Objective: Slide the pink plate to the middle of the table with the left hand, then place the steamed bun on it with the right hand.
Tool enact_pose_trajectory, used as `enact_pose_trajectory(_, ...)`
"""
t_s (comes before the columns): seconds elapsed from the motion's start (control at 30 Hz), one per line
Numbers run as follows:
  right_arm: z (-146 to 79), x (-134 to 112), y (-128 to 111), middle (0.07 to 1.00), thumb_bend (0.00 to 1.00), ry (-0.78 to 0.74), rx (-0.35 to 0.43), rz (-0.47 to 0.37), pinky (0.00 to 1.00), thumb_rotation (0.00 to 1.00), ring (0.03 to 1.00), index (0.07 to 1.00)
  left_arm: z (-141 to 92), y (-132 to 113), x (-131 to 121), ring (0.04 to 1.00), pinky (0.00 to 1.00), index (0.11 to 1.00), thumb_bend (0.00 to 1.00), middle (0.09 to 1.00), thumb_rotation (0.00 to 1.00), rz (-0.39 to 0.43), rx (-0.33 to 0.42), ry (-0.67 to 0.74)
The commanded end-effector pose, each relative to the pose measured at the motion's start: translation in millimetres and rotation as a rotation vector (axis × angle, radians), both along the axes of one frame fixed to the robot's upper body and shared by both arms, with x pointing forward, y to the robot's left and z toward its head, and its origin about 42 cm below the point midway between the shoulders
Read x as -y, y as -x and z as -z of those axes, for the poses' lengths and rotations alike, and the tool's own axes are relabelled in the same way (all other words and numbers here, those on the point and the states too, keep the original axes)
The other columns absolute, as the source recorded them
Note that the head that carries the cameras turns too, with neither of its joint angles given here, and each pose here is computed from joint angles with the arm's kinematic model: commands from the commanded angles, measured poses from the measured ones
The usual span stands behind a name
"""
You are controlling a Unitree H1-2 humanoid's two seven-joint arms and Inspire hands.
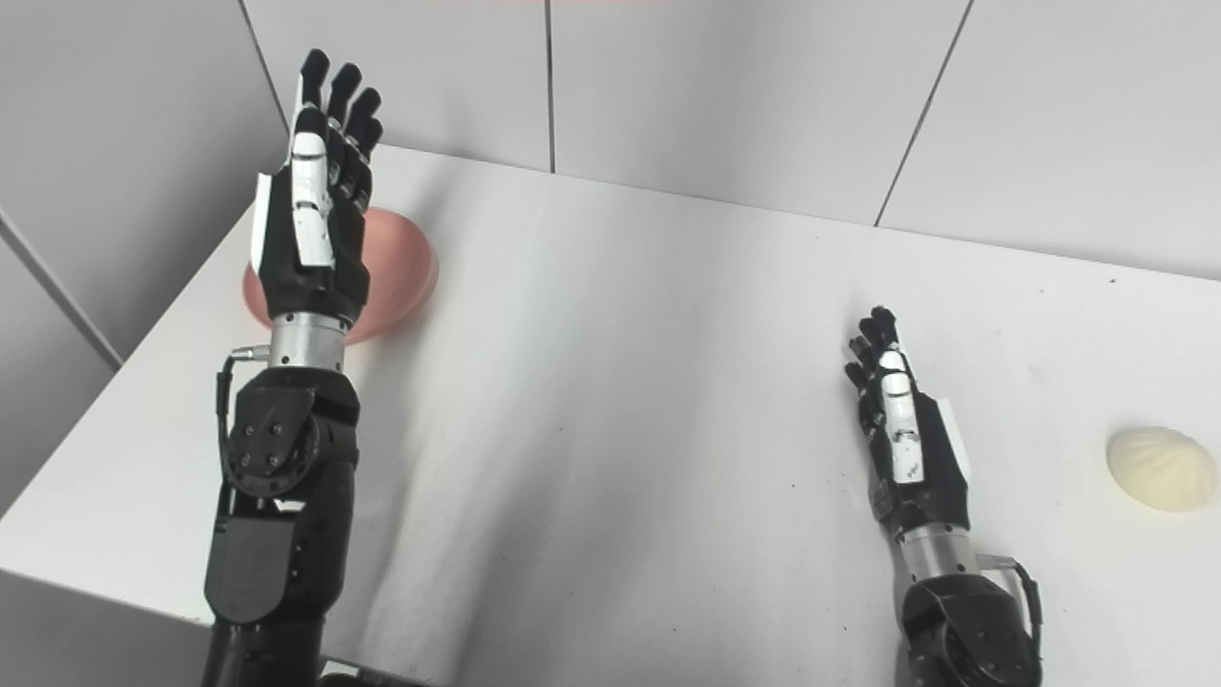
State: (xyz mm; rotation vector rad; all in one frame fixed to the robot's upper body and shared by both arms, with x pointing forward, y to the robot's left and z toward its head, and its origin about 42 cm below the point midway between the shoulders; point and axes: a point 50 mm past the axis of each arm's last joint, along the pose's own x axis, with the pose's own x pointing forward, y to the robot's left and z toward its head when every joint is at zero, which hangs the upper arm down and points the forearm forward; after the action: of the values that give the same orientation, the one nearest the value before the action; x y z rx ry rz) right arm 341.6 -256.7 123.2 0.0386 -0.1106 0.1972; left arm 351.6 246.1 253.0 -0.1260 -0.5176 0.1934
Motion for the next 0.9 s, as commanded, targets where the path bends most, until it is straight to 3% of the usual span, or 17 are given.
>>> enact_pose_trajectory(0.0, 30, 14, 19, 1.0, 0.17, 0.01, -0.084, 0.024, 1.0, 1.0, 1.0, 1.0, -19, -6, -11, 0.982, 1.0, 1.0, 0.46, 0.993, 1.0, -0.056, 0.076, -0.009)
enact_pose_trajectory(0.4, 26, 19, 19, 1.0, 0.13, 0.002, -0.082, 0.03, 1.0, 1.0, 1.0, 1.0, -15, -11, -72, 0.995, 1.0, 1.0, 0.45, 0.994, 1.0, -0.242, 0.064, 0.039)
enact_pose_trajectory(0.87, 24, 19, 20, 1.0, 0.14, 0.003, -0.079, 0.024, 1.0, 1.0, 1.0, 1.0, 7, -10, -116, 0.996, 1.0, 1.0, 0.45, 0.997, 1.0, -0.296, 0.026, 0.09)
